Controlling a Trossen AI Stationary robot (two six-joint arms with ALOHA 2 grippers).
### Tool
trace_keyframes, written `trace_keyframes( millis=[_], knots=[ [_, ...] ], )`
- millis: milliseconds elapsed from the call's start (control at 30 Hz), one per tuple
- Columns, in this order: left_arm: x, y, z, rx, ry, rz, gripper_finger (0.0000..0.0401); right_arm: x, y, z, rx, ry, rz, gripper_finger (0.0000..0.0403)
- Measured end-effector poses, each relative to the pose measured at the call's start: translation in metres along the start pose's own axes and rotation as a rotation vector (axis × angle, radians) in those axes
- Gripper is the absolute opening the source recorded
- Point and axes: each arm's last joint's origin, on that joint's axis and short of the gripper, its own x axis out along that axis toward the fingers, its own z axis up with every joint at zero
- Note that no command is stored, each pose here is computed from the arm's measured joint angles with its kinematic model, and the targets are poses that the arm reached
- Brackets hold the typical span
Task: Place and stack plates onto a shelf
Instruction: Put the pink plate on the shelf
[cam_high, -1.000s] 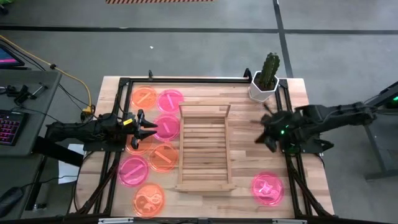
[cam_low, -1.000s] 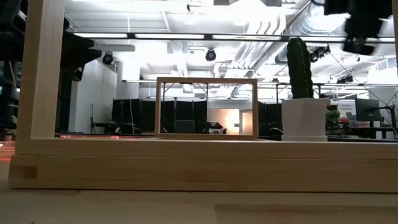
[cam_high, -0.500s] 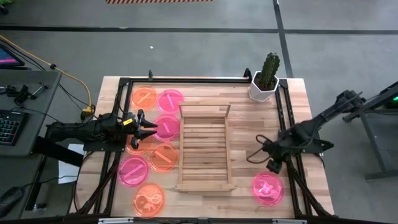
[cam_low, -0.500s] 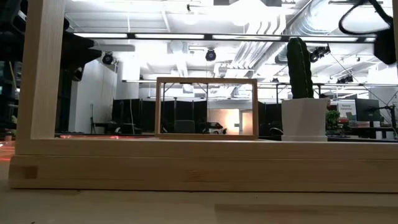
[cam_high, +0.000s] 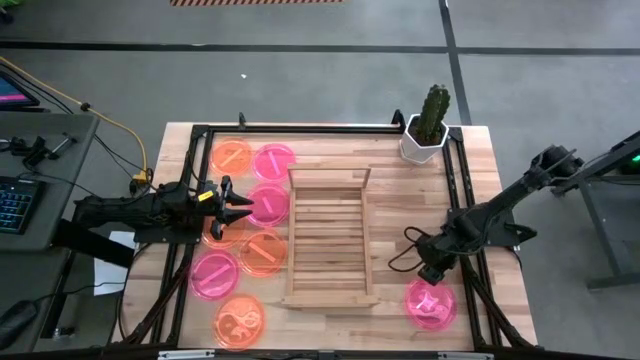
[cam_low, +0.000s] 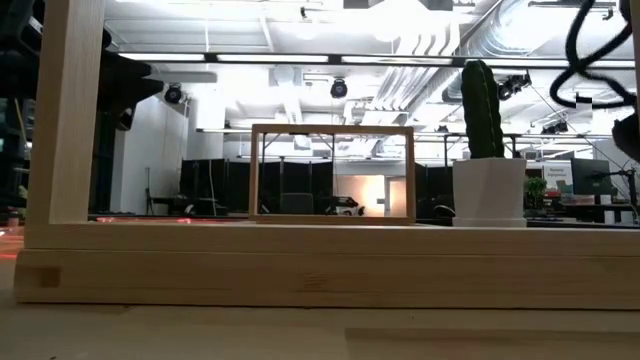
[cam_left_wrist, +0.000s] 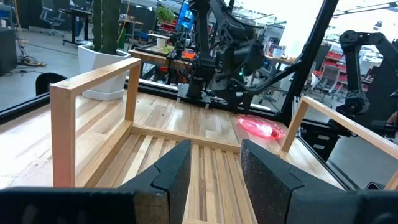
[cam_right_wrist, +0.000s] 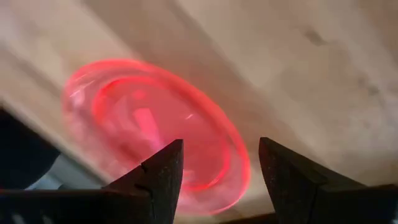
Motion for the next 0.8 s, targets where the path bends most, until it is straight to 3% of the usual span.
trace_keyframes(
  millis=[200, 433, 567, 733, 800],
  knots=[
    [0.000, 0.000, 0.000, 0.000, 0.000, 0.000, 0.0131, 0.015, 0.000, 0.006, -0.004, -0.003, -0.086, 0.0193],
    [0.000, 0.000, 0.000, 0.000, 0.000, 0.000, 0.0131, 0.023, 0.006, 0.009, -0.060, 0.026, -0.068, 0.0181],
    [0.000, 0.000, 0.000, 0.000, 0.000, -0.001, 0.0131, 0.024, 0.006, 0.008, -0.093, 0.028, -0.074, 0.0129],
    [0.000, 0.000, 0.000, 0.000, 0.000, 0.000, 0.0131, 0.026, 0.005, 0.003, -0.122, 0.028, -0.087, 0.0022],
    [0.000, 0.000, 0.000, 0.000, 0.001, 0.000, 0.0131, 0.026, 0.006, 0.002, -0.130, 0.030, -0.083, 0.0010]
  ],
)
